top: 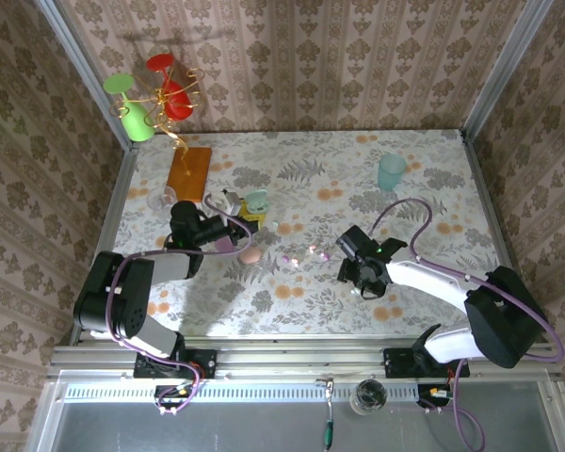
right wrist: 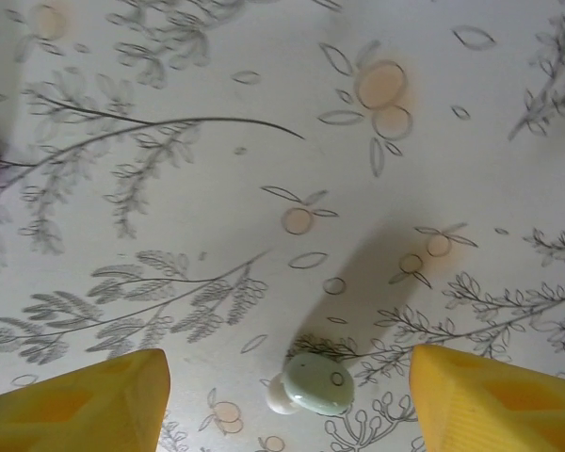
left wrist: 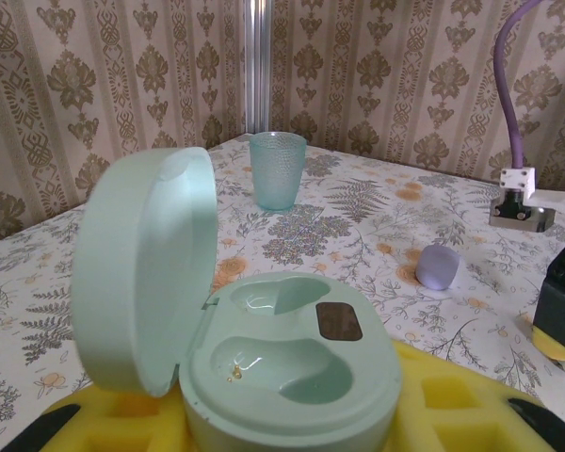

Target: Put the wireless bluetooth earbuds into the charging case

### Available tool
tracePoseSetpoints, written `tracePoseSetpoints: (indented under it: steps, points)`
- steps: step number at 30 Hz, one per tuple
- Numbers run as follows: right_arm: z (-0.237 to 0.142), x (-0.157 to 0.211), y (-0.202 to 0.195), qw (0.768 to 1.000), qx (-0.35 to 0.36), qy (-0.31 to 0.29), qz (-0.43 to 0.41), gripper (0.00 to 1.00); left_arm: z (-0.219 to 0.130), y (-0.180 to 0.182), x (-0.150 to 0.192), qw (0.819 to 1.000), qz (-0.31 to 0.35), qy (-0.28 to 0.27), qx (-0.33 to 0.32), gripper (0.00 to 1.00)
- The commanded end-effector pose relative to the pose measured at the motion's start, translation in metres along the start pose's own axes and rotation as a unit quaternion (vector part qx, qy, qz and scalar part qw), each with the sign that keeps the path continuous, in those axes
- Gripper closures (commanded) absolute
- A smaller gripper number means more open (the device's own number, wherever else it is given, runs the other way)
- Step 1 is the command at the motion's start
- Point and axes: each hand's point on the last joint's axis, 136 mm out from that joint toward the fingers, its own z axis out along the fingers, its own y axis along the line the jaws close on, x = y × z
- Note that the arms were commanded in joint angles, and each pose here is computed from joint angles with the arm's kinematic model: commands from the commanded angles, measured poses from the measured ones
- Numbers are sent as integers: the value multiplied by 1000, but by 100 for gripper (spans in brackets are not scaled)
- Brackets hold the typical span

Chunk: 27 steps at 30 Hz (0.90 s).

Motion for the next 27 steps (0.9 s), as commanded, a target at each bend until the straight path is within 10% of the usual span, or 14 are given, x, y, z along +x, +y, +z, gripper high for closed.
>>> tracePoseSetpoints:
  steps: [1,27]
  points:
    - [9,10,-2,999,-4,28,39,29,0,1,-16,1000,21,-12,4,66]
    - [8,7,19,997,-26,46,54,49,-4,-2,-19,1000,22,-12,0,66]
